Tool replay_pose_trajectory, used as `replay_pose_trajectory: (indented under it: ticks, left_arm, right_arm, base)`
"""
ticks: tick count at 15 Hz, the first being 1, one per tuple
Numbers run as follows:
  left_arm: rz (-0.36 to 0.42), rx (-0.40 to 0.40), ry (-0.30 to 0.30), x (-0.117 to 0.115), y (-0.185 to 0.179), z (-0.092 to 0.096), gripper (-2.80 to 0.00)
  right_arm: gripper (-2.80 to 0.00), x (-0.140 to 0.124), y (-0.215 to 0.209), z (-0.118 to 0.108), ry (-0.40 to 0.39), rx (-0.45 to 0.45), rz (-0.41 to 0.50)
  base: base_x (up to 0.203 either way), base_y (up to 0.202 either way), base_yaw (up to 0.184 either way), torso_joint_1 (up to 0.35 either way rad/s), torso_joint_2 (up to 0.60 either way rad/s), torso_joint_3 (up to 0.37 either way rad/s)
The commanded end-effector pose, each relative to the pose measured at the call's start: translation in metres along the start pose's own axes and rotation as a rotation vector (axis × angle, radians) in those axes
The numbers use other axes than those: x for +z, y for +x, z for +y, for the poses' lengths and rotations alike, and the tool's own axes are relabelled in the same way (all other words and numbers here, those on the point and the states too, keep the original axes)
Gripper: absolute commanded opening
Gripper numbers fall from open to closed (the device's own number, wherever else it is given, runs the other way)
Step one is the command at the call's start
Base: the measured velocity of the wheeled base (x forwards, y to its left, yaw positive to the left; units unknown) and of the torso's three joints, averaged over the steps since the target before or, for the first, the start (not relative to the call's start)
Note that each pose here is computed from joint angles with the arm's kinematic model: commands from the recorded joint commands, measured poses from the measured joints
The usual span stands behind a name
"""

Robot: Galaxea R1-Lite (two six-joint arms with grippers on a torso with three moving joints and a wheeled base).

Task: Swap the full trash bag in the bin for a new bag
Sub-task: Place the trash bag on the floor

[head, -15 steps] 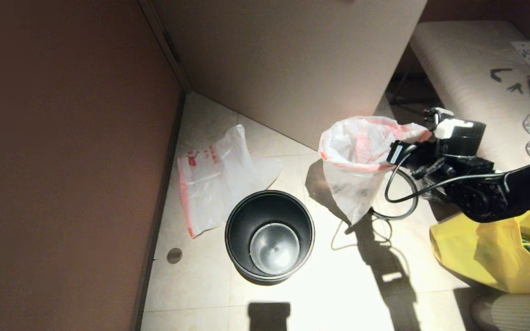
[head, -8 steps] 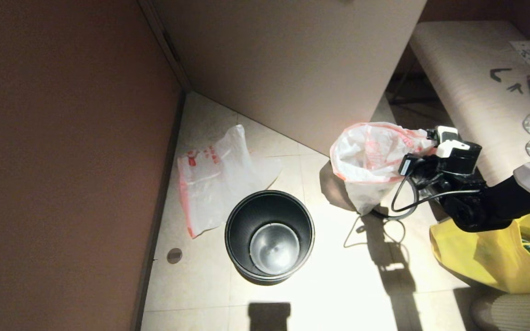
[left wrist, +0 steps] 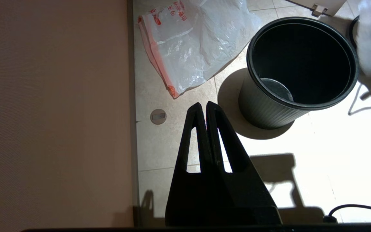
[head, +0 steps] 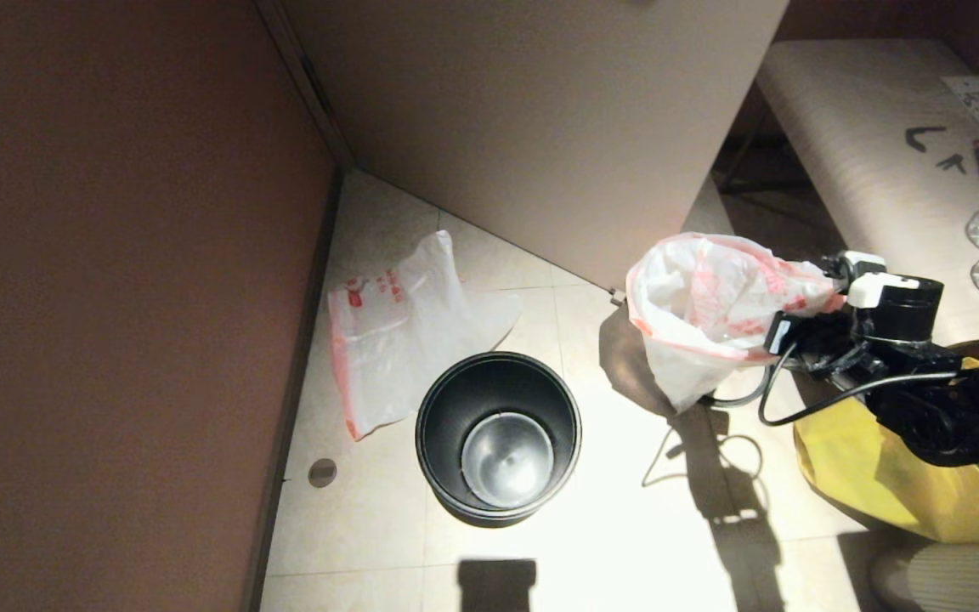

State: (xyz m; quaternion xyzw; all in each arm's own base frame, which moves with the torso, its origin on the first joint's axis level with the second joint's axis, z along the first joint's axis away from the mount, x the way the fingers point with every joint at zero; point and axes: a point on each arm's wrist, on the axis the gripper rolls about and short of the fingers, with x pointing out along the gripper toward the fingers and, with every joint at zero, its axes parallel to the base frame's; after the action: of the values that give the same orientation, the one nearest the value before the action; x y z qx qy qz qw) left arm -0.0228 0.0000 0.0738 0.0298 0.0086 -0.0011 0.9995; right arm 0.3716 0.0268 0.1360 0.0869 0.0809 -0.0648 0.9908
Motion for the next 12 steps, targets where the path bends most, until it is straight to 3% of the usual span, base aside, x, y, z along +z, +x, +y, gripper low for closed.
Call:
replay_pose_trajectory:
  ticks: [1,5,8,12]
  left_arm:
    - [0.006,0.0,0.0,-0.002,0.0,0.0,-2.8]
    - [0.006,0.0,0.0,-0.002,0.0,0.0,-2.8]
    - [0.006,0.0,0.0,-0.002,0.0,0.0,-2.8]
    - [0.006,0.0,0.0,-0.002,0.0,0.0,-2.8]
  right_arm:
    - [-2.8,0.006,-0.024,-0.007,0.005,-0.01,0.0]
    - [-2.8,-0.009,-0.054,-0.023,-0.01,-0.121,0.072]
    - [-2.8,-0.044,-0.043,-0.034,-0.053,-0.183,0.269]
    - [-2.8,-0.126,-0.022,-0.046,-0.155,-0.312,0.562]
  base:
    - [0.0,0.0,0.0,0.0,0.0,0.0]
    - [0.0,0.0,0.0,0.0,0.0,0.0]
    - [0.0,0.0,0.0,0.0,0.0,0.0]
    - [0.0,0.0,0.0,0.0,0.0,0.0]
